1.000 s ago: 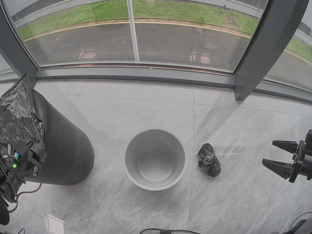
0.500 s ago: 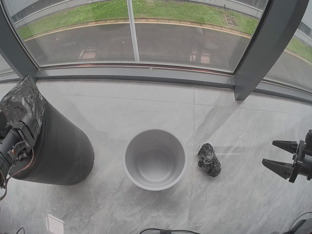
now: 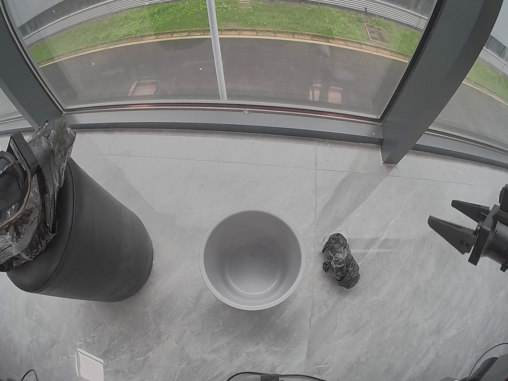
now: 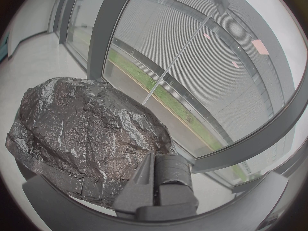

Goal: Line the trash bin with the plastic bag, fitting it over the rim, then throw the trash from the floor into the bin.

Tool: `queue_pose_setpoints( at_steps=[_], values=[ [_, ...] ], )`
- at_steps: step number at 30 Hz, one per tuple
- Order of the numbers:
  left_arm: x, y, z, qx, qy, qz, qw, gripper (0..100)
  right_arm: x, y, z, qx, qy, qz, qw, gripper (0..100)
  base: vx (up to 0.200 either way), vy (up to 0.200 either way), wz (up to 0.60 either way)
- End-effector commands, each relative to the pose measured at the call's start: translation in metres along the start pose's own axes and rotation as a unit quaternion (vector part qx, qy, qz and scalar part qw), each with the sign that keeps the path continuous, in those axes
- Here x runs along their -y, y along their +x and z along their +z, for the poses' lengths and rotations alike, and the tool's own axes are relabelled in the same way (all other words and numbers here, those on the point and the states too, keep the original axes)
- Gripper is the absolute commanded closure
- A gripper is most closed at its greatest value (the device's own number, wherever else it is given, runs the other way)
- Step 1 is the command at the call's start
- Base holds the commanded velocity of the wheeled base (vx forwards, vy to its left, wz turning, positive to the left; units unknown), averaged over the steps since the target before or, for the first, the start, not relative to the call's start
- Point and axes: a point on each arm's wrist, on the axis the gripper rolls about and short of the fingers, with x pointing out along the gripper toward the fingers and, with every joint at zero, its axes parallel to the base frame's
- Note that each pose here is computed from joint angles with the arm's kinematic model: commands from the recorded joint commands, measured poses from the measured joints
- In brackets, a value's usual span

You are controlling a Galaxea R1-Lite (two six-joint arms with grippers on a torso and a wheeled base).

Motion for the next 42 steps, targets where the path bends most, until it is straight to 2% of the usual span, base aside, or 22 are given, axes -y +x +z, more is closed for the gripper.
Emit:
queue_pose_setpoints(
  at_steps=[1, 2, 3, 5, 6, 8, 9, 10, 13, 16, 20, 22, 26, 28, 29, 32, 39, 42],
  values=[
    [0.034, 0.018, 0.005, -0.049, -0.067, -0.051, 0.9952, 100, -0.05, 0.056, 0.031, 0.017, 0.032, -0.004, 0.9993, 0, 0.0, 0.0, 0.0],
    [0.034, 0.018, 0.005, -0.049, -0.067, -0.051, 0.9952, 100, -0.05, 0.056, 0.031, 0.017, 0.032, -0.004, 0.9993, 0, 0.0, 0.0, 0.0],
    [0.045, 0.022, 0.003, -0.054, -0.067, -0.069, 0.9939, 100, -0.069, 0.072, 0.034, 0.027, 0.044, 0.013, 0.9986, 0, 0.0, 0.0, 0.0],
    [0.052, 0.022, 0.001, -0.059, -0.067, -0.082, 0.9926, 100, -0.076, 0.08, 0.035, 0.033, 0.049, 0.017, 0.9981, 0, 0.0, 0.0, 0.0],
    [0.065, 0.019, -0.002, -0.069, -0.066, -0.105, 0.9898, 100, -0.083, 0.094, 0.034, 0.041, 0.051, 0.011, 0.9978, 0, 0.0, 0.0, 0.0],
    [0.072, 0.017, -0.004, -0.074, -0.066, -0.12, 0.9878, 100, -0.085, 0.1, 0.032, 0.041, 0.051, 0.007, 0.9978, 0, 0.0, 0.0, 0.0],
    [0.085, 0.015, -0.01, -0.09, -0.063, -0.143, 0.9836, 100, -0.089, 0.109, 0.027, 0.033, 0.05, 0.01, 0.9981, 0, 0.0, 0.0, 0.0],
    [0.085, 0.015, -0.01, -0.09, -0.063, -0.143, 0.9836, 100, -0.089, 0.11, 0.026, 0.032, 0.05, 0.01, 0.9982, 0, 0.0, 0.0, 0.0],
    [0.103, 0.017, -0.02, -0.122, -0.06, -0.172, 0.9757, 100, -0.093, 0.121, 0.018, 0.017, 0.053, 0.008, 0.9984, 0, 0.0, 0.0, 0.0],
    [0.114, 0.02, -0.024, -0.137, -0.07, -0.189, 0.9698, 100, -0.099, 0.127, 0.021, 0.036, 0.069, 0.012, 0.9969, 0, 0.0, 0.0, 0.0],
    [0.13, 0.025, -0.022, -0.142, -0.086, -0.205, 0.9647, 100, -0.108, 0.132, 0.027, 0.054, 0.078, -0.012, 0.9954, 0, 0.0, 0.0, 0.0],
    [0.135, 0.029, -0.025, -0.142, -0.085, -0.202, 0.9652, 100, -0.114, 0.132, 0.025, 0.052, 0.077, -0.008, 0.9957, 0, 0.0, 0.0, 0.0],
    [0.148, 0.037, -0.034, -0.125, -0.08, -0.175, 0.9733, 100, -0.135, 0.13, 0.013, 0.029, 0.068, 0.023, 0.997, 0, 0.0, 0.0, 0.0],
    [0.149, 0.037, -0.034, -0.123, -0.08, -0.174, 0.9738, 100, -0.138, 0.129, 0.012, 0.027, 0.067, 0.027, 0.9971, 0, 0.0, 0.0, 0.0],
    [0.154, 0.034, -0.034, -0.121, -0.079, -0.173, 0.9741, 100, -0.149, 0.126, 0.003, 0.013, 0.058, 0.039, 0.9974, 0, 0.0, 0.0, 0.0],
    [0.157, 0.029, -0.03, -0.12, -0.078, -0.179, 0.9733, 100, -0.162, 0.129, -0.01, -0.006, 0.048, 0.049, 0.9976, 0, 0.0, 0.0, 0.0],
    [0.16, 0.027, -0.026, -0.116, -0.075, -0.187, 0.9726, 100, -0.164, 0.156, -0.035, -0.039, 0.034, 0.029, 0.9982, 0, 0.0, 0.0, 0.0],
    [0.162, 0.024, -0.027, -0.12, -0.075, -0.194, 0.9708, 100, -0.159, 0.169, -0.039, -0.03, 0.036, 0.018, 0.9987, 0, 0.0, 0.0, 0.0]
  ],
)
